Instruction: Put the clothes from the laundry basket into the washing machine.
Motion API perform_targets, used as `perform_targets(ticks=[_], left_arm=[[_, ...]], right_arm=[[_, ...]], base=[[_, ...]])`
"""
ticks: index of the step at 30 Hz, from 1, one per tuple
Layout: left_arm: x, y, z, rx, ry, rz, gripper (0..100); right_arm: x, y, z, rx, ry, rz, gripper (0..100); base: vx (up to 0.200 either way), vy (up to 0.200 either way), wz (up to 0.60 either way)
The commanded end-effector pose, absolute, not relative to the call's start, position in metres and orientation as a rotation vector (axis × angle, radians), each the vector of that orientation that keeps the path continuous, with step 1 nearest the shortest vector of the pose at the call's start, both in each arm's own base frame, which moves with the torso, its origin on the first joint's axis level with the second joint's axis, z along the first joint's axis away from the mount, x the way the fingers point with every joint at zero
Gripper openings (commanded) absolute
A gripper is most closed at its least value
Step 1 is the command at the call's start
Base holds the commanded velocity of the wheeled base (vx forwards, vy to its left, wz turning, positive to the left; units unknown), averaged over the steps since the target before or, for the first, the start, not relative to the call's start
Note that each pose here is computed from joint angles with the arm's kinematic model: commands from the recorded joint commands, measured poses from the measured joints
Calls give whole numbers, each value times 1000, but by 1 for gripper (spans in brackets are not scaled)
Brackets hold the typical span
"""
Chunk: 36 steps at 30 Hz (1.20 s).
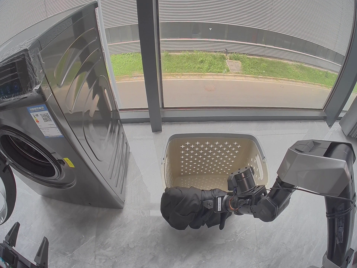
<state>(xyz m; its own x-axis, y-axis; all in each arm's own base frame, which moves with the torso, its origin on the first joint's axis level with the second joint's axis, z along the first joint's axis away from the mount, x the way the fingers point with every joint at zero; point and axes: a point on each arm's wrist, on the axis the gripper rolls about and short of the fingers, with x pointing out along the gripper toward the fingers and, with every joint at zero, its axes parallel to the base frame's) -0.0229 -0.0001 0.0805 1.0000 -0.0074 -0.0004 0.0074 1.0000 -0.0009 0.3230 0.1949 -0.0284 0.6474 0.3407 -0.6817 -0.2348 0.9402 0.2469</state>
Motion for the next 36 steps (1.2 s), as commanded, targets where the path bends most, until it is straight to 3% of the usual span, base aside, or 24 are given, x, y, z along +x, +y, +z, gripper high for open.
perform_targets(ticks=[1, 5, 6, 20, 27, 30, 36], left_arm=[[-23, 0, 75, -2, 3, -8, 100], [-23, 0, 75, -2, 3, -8, 100], [-23, 0, 75, -2, 3, -8, 100], [-23, 0, 75, -2, 3, -8, 100], [-23, 0, 75, -2, 3, -8, 100], [-23, 0, 75, -2, 5, -8, 100], [-23, 0, 75, -2, 5, -8, 100]], right_arm=[[322, 195, -28, 141, 802, 331, 100], [321, 198, -31, 146, 803, 335, 100], [321, 198, -32, 148, 805, 334, 0], [313, 196, -19, 157, 797, 349, 0], [289, 193, 33, 179, 708, 405, 0], [268, 189, 68, 196, 639, 442, 0], [247, 181, 96, 214, 575, 473, 0]], base=[[0, 0, 0], [0, 0, 0], [0, 0, 0], [0, 0, 0], [0, 0, 0], [0, 0, 0], [0, 0, 0]])
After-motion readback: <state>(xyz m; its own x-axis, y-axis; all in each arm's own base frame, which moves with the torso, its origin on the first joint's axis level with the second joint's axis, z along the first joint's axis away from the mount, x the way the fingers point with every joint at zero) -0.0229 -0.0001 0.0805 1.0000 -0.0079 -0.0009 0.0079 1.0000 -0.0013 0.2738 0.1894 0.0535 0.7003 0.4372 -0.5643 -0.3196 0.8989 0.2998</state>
